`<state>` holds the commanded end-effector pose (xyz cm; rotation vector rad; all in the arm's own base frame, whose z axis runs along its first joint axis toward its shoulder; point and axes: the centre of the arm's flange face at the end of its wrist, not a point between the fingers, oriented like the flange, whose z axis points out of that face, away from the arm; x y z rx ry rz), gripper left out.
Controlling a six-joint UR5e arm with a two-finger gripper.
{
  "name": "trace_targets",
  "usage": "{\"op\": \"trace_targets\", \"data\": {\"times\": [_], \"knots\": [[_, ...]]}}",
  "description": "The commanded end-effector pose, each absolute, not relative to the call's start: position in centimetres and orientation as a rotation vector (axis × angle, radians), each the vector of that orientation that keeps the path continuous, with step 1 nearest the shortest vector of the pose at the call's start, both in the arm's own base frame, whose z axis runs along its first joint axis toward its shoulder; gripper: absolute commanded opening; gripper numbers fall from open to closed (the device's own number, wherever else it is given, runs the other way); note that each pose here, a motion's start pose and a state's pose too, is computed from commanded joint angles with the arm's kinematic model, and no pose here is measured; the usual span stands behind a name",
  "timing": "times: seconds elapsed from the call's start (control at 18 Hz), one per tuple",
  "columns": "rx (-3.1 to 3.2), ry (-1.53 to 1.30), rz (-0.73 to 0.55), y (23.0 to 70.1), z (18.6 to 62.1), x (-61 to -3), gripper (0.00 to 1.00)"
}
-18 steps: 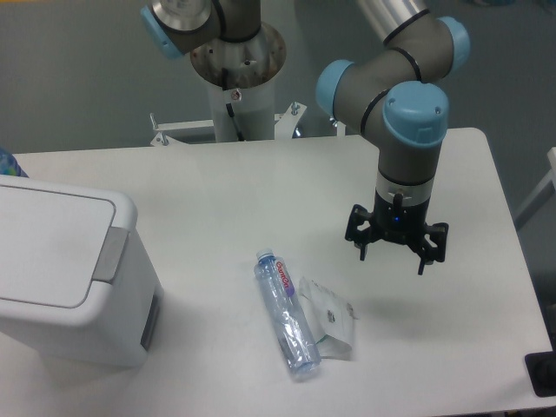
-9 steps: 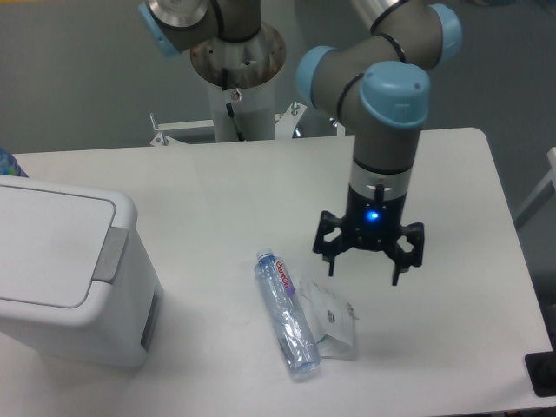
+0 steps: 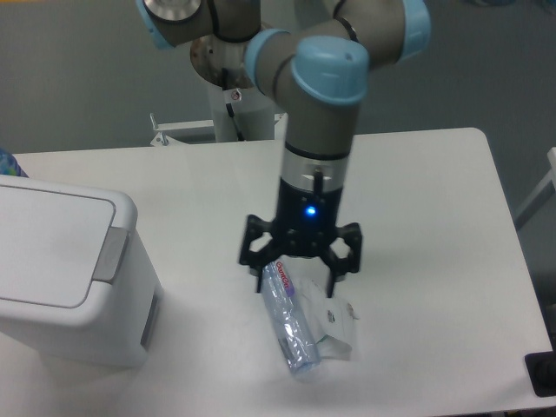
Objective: Open the trash can
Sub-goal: 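Lower the gripper onto the lid edge of the white trash can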
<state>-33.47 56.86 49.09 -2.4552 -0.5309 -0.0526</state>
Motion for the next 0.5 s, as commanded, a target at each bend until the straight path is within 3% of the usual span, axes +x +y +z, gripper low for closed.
{"op": "trace_targets", "data": {"times": [0.5], "knots": [[-2.441, -0.478, -0.094, 59.1, 51.8, -25.7, 1.00]]}}
